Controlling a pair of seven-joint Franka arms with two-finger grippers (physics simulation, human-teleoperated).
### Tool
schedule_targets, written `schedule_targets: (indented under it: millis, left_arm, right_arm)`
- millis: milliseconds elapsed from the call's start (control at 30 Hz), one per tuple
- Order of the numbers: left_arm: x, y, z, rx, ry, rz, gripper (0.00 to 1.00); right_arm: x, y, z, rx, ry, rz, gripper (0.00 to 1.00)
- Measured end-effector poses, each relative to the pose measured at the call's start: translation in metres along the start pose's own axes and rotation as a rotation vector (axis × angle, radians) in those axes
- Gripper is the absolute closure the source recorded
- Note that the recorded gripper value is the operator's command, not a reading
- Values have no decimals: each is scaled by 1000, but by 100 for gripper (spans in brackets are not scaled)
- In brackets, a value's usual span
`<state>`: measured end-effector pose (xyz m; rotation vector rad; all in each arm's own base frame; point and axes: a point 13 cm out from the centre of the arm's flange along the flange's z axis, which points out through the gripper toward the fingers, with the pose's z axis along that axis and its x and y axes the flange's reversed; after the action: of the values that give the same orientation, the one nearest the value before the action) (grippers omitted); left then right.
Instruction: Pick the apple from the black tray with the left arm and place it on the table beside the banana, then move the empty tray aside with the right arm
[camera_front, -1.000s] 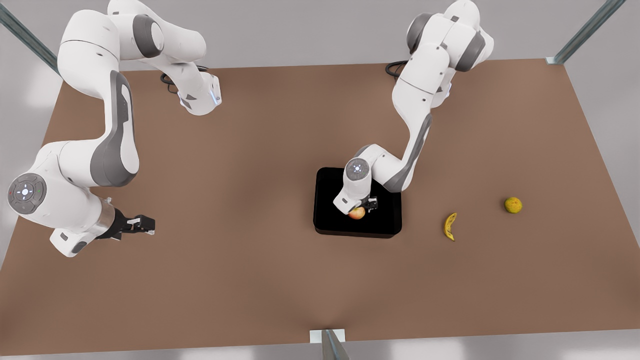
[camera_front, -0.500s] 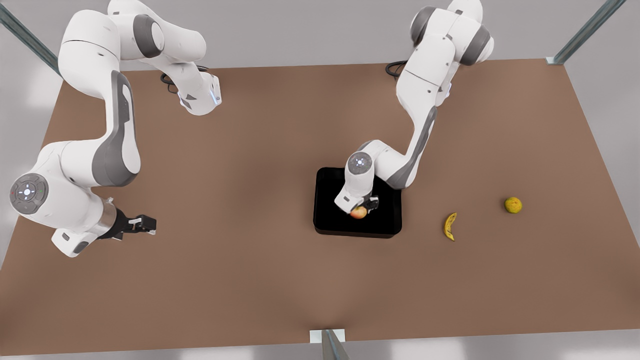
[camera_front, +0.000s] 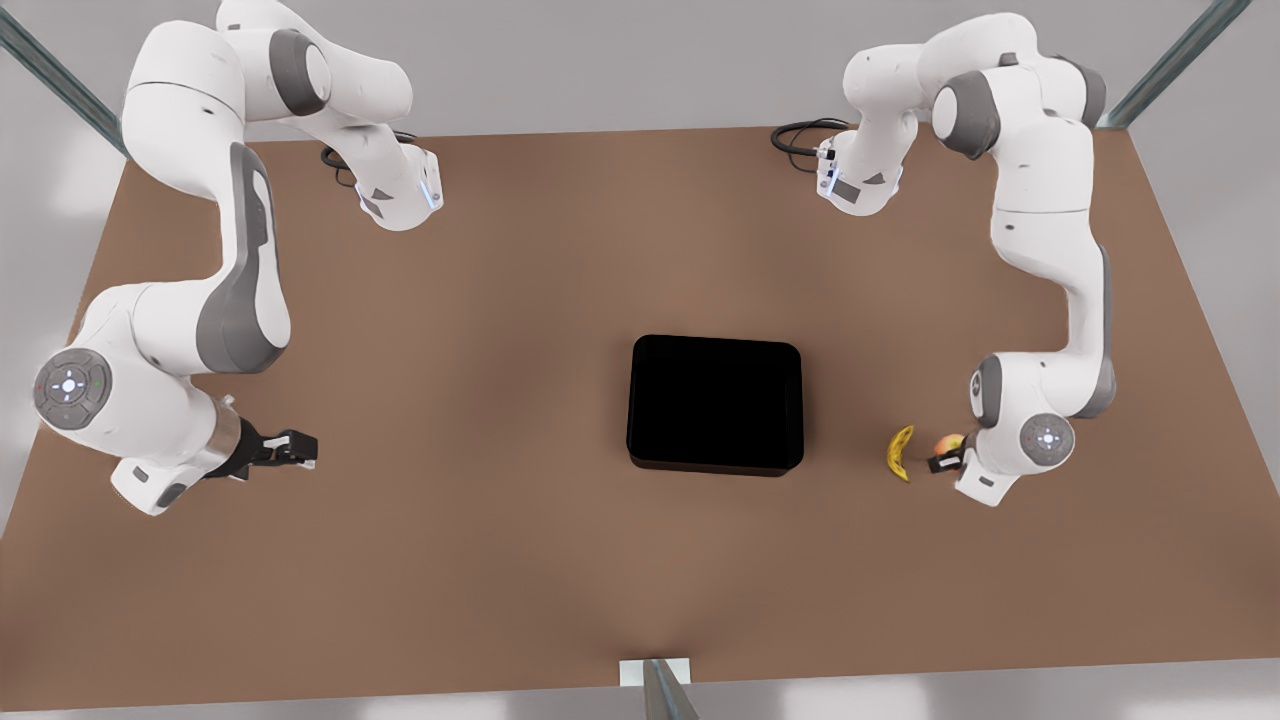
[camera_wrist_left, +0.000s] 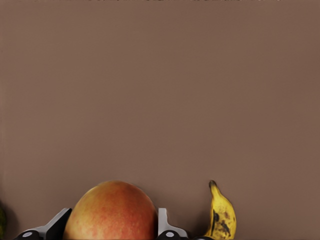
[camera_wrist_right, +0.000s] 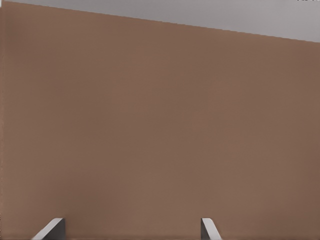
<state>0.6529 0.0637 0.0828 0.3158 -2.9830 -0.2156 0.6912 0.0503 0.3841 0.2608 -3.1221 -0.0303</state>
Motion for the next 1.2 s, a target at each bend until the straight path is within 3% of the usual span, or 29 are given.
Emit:
schedule_targets:
  millis: [133,200,300,367,467,800,1200]
  left_arm:
    - [-8,2,0,5,-19,111,0]
    - [-21,-11,-40,17,-80,147,0]
    - [-59,-7,-250,193,-277,41,0]
    - [2,-1,-330,227,-295,63,0]
    - [48,1,-335,229,-246,94,0]
    - [63,-1,-323,223,-191,149,0]
    - [63,-4,-312,216,-170,189,0]
  right_arm:
    - [2,161,-13,5,-17,-162,0]
    - [15,232,-20,6,-24,-196,0]
    - [37,330,-20,1,-37,-201,0]
    - [48,364,-10,-1,-29,-165,0]
    - [58,398,5,-19,-15,-96,0]
    - [45,467,50,-186,-10,264,0]
    - [51,468,154,-97,-46,410,0]
